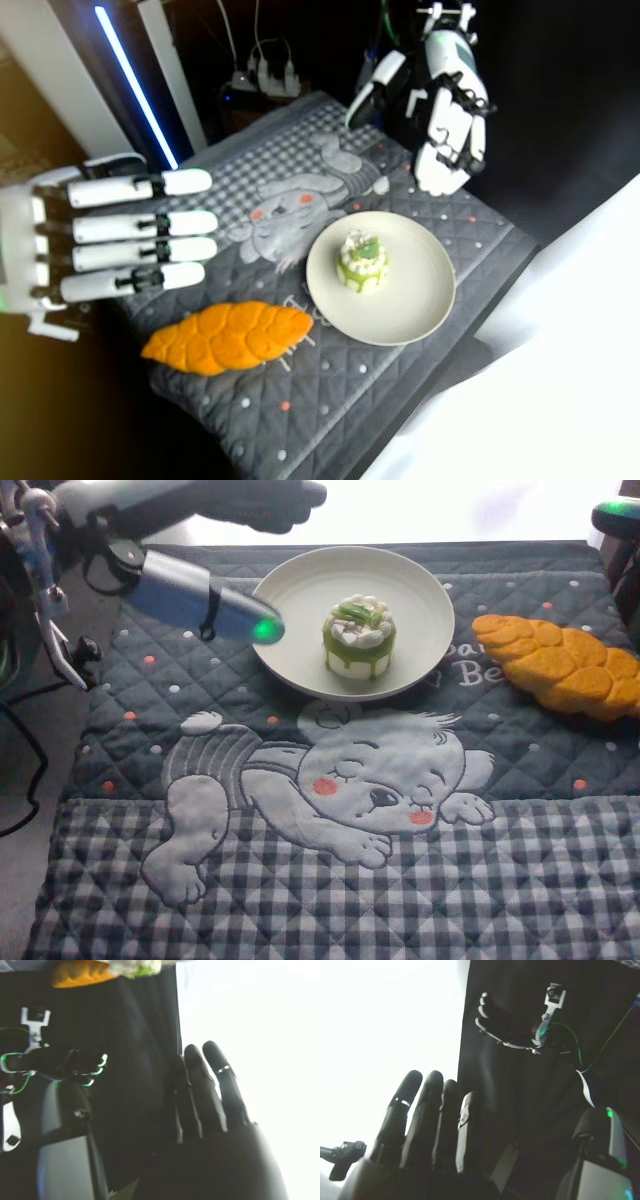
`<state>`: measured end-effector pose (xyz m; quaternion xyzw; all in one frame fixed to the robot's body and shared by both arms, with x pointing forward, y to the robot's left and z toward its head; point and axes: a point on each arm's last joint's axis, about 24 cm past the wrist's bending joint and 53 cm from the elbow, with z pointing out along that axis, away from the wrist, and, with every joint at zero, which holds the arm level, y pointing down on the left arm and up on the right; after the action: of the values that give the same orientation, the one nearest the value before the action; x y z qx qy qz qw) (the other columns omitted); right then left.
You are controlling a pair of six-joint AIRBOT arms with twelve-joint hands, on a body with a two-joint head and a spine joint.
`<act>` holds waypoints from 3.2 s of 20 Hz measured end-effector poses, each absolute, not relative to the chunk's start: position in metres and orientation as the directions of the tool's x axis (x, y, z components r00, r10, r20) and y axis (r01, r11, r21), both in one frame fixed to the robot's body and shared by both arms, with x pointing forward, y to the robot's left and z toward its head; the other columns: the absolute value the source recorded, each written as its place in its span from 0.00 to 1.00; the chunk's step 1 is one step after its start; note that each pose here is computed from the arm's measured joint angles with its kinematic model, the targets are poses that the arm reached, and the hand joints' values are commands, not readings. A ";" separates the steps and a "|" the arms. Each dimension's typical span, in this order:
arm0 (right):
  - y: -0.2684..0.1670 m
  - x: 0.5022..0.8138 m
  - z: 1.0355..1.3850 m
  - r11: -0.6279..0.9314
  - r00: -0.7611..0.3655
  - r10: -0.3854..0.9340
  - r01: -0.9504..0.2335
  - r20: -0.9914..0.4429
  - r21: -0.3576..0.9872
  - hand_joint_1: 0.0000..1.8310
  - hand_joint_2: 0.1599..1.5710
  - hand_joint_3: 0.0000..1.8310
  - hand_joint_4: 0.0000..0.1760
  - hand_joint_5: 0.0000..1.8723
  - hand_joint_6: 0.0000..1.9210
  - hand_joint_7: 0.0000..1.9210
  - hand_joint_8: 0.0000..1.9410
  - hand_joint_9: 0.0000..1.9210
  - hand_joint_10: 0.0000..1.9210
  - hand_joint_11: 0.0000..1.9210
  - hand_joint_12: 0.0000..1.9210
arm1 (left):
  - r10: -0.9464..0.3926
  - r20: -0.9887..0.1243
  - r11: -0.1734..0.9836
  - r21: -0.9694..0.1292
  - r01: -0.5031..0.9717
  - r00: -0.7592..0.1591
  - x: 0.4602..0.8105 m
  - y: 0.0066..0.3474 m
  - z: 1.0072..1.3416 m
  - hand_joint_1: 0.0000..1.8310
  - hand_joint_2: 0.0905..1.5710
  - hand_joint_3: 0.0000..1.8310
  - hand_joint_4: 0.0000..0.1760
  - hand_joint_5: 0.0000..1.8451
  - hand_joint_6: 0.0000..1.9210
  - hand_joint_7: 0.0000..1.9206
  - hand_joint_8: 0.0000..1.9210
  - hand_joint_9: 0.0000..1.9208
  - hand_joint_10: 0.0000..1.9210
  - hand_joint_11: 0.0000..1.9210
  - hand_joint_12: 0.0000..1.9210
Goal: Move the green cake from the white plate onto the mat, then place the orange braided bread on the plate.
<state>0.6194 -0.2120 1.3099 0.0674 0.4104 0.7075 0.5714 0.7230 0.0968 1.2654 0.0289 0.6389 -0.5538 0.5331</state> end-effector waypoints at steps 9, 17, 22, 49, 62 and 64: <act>-0.213 0.614 1.315 -0.027 -0.337 0.867 -0.768 -0.367 0.640 0.42 0.35 0.01 0.67 0.21 0.00 0.24 0.00 0.24 0.00 0.00 0.62 | -0.478 -0.745 0.445 -0.662 0.603 -0.465 0.750 0.061 1.257 0.45 0.50 0.00 0.11 0.22 0.00 0.28 0.00 0.29 0.00 0.10 0.38; -0.212 0.613 1.315 -0.032 -0.340 0.866 -0.771 -0.368 0.637 0.38 0.36 0.00 0.93 0.22 0.00 0.25 0.00 0.24 0.00 0.00 0.66 | -0.439 -0.762 0.480 -0.647 0.592 -0.477 0.764 0.036 1.244 0.49 0.47 0.00 0.73 0.23 0.00 0.30 0.00 0.30 0.00 0.10 0.42; -0.212 0.612 1.315 -0.034 -0.341 0.866 -0.770 -0.365 0.637 0.40 0.39 0.01 0.66 0.23 0.00 0.26 0.00 0.23 0.00 0.00 0.66 | -0.417 -0.763 0.490 -0.647 0.585 -0.494 0.767 0.019 1.233 0.51 0.46 0.00 0.78 0.24 0.00 0.31 0.00 0.28 0.00 0.02 0.37; -0.207 0.610 1.314 -0.044 -0.354 0.859 -0.769 -0.368 0.637 0.41 0.39 0.00 0.57 0.24 0.00 0.29 0.00 0.26 0.00 0.00 0.66 | -0.369 -0.764 0.564 -0.637 0.525 -0.530 0.785 -0.003 1.183 0.66 0.71 0.00 0.01 0.54 0.47 0.44 0.62 0.48 0.06 0.22 0.60; -0.206 0.611 1.313 -0.053 -0.356 0.867 -0.762 -0.349 0.646 0.40 0.39 0.00 0.69 0.25 0.00 0.28 0.00 0.25 0.00 0.00 0.66 | -0.429 -0.712 0.399 -0.701 0.591 -0.556 0.747 0.028 1.232 0.64 0.74 0.00 0.09 0.50 0.54 0.41 0.70 0.33 0.54 0.21 0.80; -0.207 0.611 1.313 -0.054 -0.355 0.868 -0.761 -0.346 0.647 0.40 0.40 0.00 0.67 0.25 0.00 0.29 0.00 0.25 0.00 0.00 0.66 | -0.421 -0.713 0.364 -0.699 0.615 -0.561 0.733 0.029 1.242 0.65 0.73 0.00 0.14 0.51 0.53 0.43 0.65 0.44 0.43 0.40 0.69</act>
<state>0.6107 -0.2066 1.3127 0.0682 0.3941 0.7228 0.5636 0.7326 0.0295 1.2418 0.0709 0.6839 -0.5593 0.4631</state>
